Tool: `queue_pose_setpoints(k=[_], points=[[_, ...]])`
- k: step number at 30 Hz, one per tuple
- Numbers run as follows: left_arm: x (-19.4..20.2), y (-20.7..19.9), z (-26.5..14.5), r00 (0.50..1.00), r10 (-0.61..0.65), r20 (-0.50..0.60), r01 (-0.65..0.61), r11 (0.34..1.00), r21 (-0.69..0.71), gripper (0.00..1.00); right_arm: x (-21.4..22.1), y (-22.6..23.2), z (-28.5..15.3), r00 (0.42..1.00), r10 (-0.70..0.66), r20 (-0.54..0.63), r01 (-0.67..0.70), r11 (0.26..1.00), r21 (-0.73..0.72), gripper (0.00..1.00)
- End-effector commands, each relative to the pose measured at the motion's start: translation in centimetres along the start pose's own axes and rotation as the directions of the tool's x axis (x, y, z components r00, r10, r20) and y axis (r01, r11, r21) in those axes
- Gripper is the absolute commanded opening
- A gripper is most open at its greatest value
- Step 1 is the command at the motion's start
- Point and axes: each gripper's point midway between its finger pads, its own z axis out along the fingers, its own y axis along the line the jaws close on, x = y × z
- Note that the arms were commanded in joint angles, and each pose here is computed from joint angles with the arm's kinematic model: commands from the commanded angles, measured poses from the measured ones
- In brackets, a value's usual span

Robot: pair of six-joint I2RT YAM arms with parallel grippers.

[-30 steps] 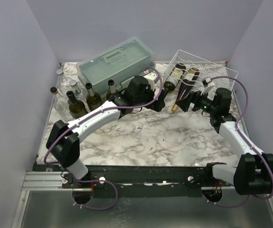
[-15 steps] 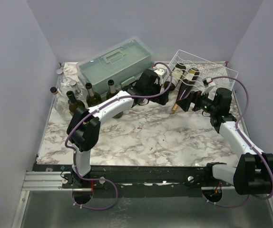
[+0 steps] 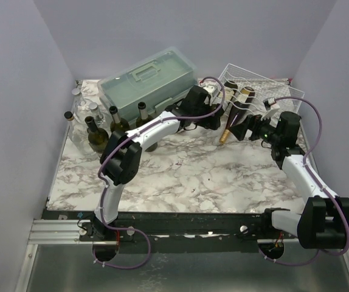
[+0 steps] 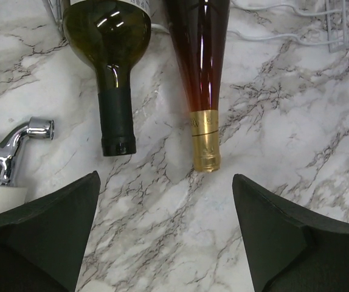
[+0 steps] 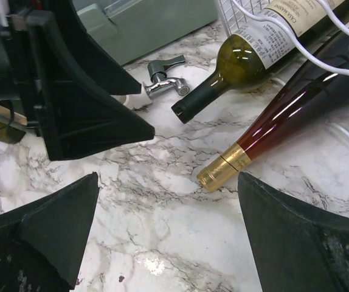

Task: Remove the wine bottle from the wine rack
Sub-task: Pick up the wine bottle from the wine rack.

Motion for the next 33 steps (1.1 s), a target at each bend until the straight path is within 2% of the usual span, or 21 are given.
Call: queue_pose_setpoints(k=[1,12,28,33], points=[[-0.3,0.2,1.6,0.99,-0.135,-0.026,0.136,0.991,0.02,0.9,-1.2,-0.5,-0.2,1.0,0.001,0.02,-0.002,1.0,0.028,0.99],[-1.1,1.3,4.6,0.937,-0.348,-0.04,0.347,0.937,-0.024,0.87,-1.7,-1.3,-0.5,0.999,0.015,0.038,-0.017,0.998,0.066,0.99],[-0.4,1.9,6.6,0.866,-0.497,-0.066,0.491,0.867,-0.087,0.84,-2.3,-1.6,-1.0,0.998,0.029,0.058,-0.034,0.996,0.078,0.99],[-0.6,1.2,6.6,0.852,-0.516,-0.092,0.514,0.857,-0.05,0.81,-2.3,-1.6,-1.0,0.998,0.035,0.058,-0.04,0.996,0.076,0.99]])
